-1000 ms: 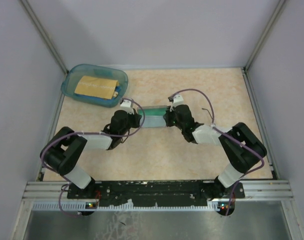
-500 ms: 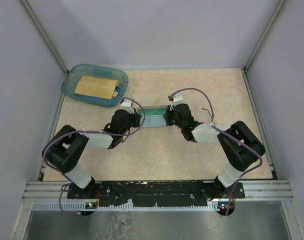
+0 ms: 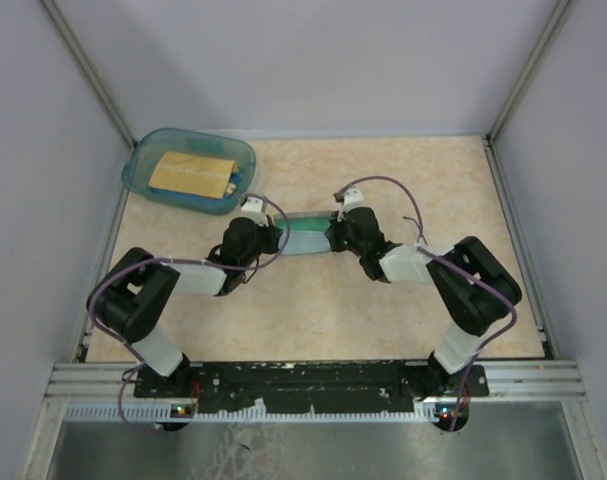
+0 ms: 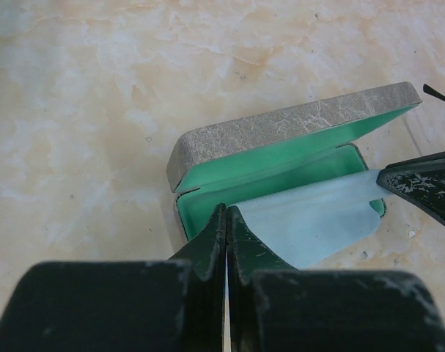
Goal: Organize the sunglasses
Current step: Place the glasses cleaning cloth in the sunglasses case.
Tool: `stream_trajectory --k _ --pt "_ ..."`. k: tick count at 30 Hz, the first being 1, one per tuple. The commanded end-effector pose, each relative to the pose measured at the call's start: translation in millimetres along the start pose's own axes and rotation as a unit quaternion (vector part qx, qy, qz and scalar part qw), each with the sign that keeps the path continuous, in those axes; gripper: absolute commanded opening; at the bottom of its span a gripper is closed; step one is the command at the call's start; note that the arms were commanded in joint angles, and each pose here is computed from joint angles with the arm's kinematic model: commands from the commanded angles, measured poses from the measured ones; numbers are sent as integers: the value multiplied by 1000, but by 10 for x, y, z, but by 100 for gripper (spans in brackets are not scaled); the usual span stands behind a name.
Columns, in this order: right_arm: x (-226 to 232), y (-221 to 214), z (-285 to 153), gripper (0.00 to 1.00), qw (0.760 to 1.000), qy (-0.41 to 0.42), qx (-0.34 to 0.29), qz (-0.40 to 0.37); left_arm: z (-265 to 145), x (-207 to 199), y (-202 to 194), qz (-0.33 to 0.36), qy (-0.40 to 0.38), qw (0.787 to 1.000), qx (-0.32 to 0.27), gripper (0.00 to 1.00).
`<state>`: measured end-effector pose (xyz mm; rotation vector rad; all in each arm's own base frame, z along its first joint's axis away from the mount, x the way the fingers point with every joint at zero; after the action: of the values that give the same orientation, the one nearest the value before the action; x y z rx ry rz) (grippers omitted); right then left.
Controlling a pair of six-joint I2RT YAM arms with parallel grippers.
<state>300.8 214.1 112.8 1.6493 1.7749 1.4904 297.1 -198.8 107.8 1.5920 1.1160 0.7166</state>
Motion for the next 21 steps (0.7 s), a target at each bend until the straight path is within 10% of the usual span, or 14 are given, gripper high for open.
stream_trajectory --k 1,21 --pt "61 208 86 0 999 15 -37 4 79 7 88 2 -4 1000 -20 0" --pt "33 212 153 0 999 14 -35 6 120 38 61 -1 -3 1000 -18 0"
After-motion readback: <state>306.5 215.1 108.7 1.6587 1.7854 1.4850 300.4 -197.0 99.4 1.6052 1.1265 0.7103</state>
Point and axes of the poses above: each gripper's point midway between its finger pads, its own z axis out along the fingers, its own x axis along the line the jaws close on, y = z × x, the point moved 9 cm from there along -z, back along the fingers, and after that the axes turned 12 degrees about z, right-handed, at the moved point
